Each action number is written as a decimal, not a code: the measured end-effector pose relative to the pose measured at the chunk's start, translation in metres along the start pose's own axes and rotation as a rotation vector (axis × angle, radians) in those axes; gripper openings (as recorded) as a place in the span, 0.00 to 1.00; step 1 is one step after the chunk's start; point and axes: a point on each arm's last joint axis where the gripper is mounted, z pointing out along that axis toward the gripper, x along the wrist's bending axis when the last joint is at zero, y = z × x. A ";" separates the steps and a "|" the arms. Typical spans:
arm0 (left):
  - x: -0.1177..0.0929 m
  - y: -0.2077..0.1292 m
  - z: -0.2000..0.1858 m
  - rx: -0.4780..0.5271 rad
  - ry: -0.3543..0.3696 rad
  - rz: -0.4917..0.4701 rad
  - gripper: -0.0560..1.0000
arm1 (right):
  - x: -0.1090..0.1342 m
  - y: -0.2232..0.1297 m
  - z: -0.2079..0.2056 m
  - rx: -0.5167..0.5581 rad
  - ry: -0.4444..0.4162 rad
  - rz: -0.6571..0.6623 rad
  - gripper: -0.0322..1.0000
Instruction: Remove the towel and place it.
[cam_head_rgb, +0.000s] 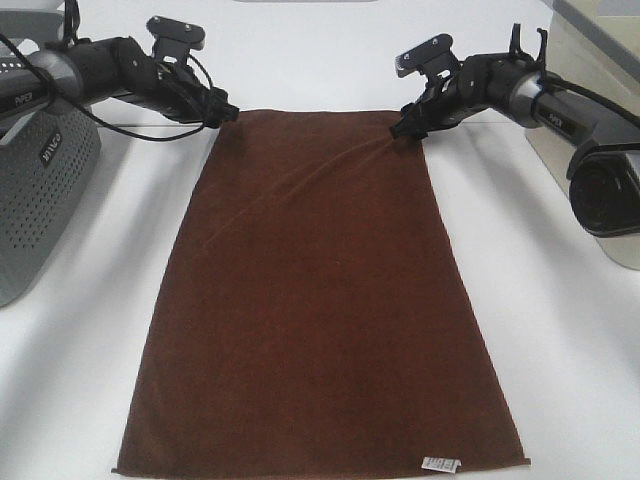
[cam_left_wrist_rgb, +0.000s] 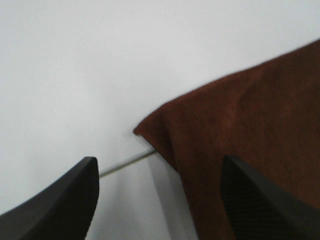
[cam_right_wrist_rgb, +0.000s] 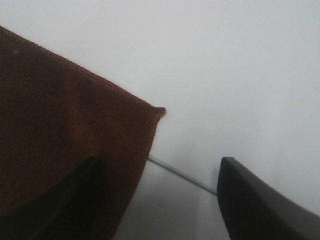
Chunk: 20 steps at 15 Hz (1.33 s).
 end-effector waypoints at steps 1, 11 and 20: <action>0.002 0.004 0.000 -0.045 0.016 -0.033 0.65 | 0.000 0.003 -0.004 0.018 0.014 0.012 0.66; -0.005 0.080 -0.086 0.179 -0.117 -0.104 0.78 | -0.018 0.105 -0.139 0.153 0.201 0.231 0.77; 0.095 0.138 -0.247 0.269 0.156 -0.321 0.81 | -0.074 0.171 -0.315 0.073 0.065 0.394 0.81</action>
